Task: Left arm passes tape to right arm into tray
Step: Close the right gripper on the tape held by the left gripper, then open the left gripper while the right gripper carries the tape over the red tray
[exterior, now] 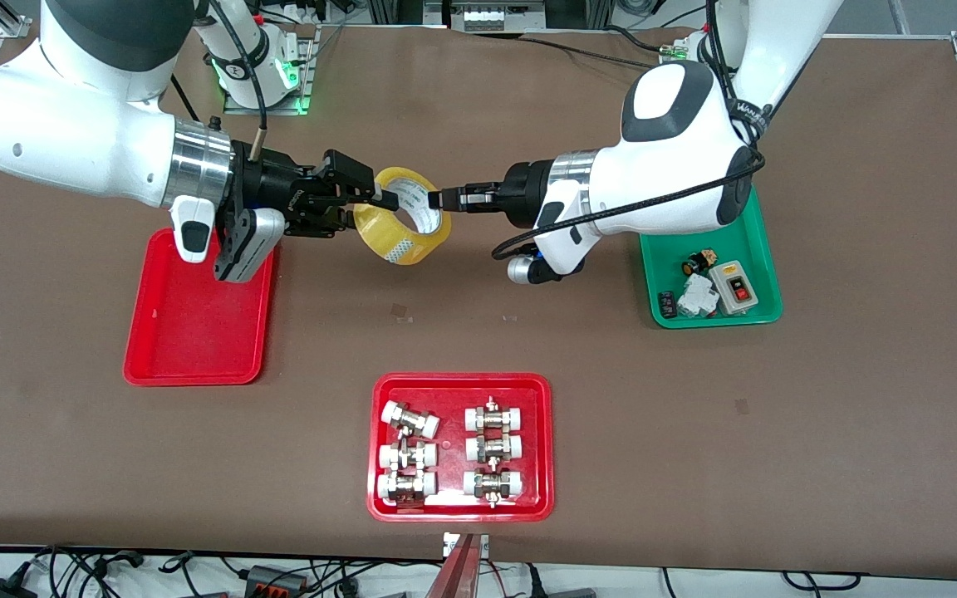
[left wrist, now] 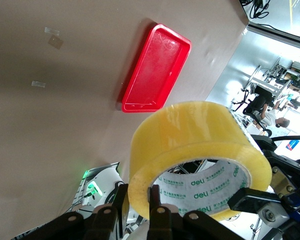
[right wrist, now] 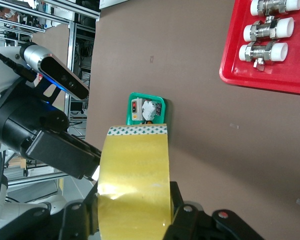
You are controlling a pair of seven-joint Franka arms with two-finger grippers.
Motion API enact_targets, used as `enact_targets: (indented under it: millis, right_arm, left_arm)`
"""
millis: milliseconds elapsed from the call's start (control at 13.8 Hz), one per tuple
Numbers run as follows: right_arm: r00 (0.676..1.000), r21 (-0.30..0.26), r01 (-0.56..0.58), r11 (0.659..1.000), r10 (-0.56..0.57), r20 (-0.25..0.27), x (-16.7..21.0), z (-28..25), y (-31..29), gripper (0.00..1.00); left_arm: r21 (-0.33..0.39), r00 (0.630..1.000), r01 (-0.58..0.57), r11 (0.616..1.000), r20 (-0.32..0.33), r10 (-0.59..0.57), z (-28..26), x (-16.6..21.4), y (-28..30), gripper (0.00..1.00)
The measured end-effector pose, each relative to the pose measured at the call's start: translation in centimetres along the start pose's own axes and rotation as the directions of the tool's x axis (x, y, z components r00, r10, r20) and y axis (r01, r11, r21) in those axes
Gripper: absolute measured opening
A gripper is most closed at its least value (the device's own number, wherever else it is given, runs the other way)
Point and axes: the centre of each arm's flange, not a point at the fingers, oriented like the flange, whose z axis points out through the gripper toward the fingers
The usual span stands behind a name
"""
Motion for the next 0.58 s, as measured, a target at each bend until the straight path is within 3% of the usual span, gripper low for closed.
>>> enact_targets:
  millis: [581]
  right_arm:
    - [1.000, 0.000, 0.004, 1.000, -0.004, 0.000, 0.00, 0.00, 0.00, 0.54]
  left_arm:
    - [0.000, 1.000, 0.000, 1.000, 0.000, 0.000, 0.02, -0.02, 0.00, 0.21]
